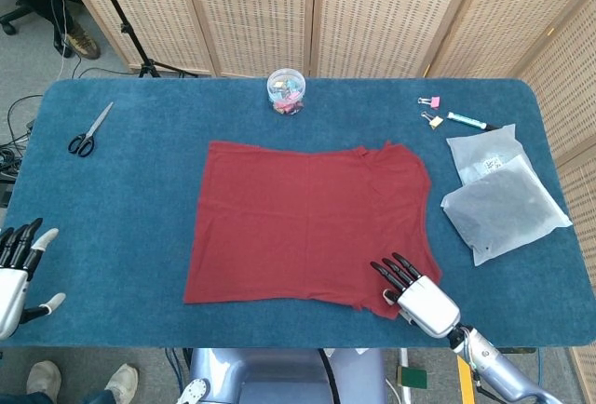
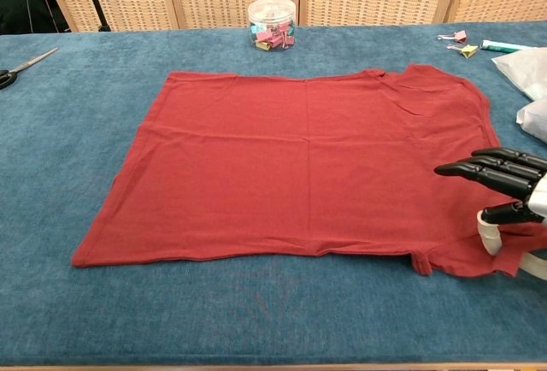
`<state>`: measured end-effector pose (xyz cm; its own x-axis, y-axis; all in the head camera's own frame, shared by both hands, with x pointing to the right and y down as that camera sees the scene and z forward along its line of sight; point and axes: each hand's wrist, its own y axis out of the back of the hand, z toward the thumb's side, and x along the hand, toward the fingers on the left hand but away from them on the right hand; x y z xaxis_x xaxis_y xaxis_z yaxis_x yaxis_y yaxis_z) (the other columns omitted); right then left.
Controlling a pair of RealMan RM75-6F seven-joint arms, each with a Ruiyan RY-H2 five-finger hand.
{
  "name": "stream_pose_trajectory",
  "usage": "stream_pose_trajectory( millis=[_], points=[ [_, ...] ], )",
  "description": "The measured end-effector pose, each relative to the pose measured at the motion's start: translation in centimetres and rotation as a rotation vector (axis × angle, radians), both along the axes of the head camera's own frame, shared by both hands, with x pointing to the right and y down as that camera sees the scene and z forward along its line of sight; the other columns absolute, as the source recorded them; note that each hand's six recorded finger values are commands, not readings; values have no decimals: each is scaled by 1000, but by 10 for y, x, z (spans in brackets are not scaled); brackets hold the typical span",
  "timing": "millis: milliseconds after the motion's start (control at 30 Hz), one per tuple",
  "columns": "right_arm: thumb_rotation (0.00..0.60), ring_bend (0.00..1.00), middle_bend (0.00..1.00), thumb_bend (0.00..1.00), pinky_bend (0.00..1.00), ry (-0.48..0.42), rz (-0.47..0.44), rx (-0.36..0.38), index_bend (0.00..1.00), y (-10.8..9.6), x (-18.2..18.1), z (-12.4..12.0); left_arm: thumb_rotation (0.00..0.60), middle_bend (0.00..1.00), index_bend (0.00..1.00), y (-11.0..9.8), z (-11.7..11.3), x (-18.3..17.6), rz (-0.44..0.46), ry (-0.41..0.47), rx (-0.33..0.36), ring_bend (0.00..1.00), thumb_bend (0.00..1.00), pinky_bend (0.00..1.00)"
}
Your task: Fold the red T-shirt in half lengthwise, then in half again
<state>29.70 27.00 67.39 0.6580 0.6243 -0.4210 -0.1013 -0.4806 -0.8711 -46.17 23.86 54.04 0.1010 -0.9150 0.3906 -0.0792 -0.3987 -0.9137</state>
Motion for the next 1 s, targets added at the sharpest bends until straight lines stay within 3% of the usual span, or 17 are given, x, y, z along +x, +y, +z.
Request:
stream_pose_trajectory(
  millis=[100, 267, 367, 667, 1000],
  points=[
    [600, 0, 40, 567, 0, -16, 14, -11, 584, -1, 0, 0, 600, 0, 67, 3, 6, 7, 31, 40, -26, 0, 13, 0],
    [600, 0, 40, 569, 0, -34, 29, -23, 590, -2, 0, -1, 600, 0, 288, 8, 27, 21, 109, 117, -88, 0, 90, 0],
    [600, 0, 40, 569, 0, -46, 40, -35, 592, -2, 0, -1, 600, 0, 362, 9, 42, 31, 165, 133, -97, 0, 111, 0],
    [600, 0, 40, 569, 0, -53, 61, -45, 595, -4, 4, -3, 600, 0, 406, 8, 94, 73, 285, 242, -129, 0, 120, 0],
    [600, 0, 40, 606, 0, -56, 74, -54, 595, -6, 7, -4, 600, 0, 463, 3, 124, 100, 352, 344, -148, 0, 120, 0]
  ],
)
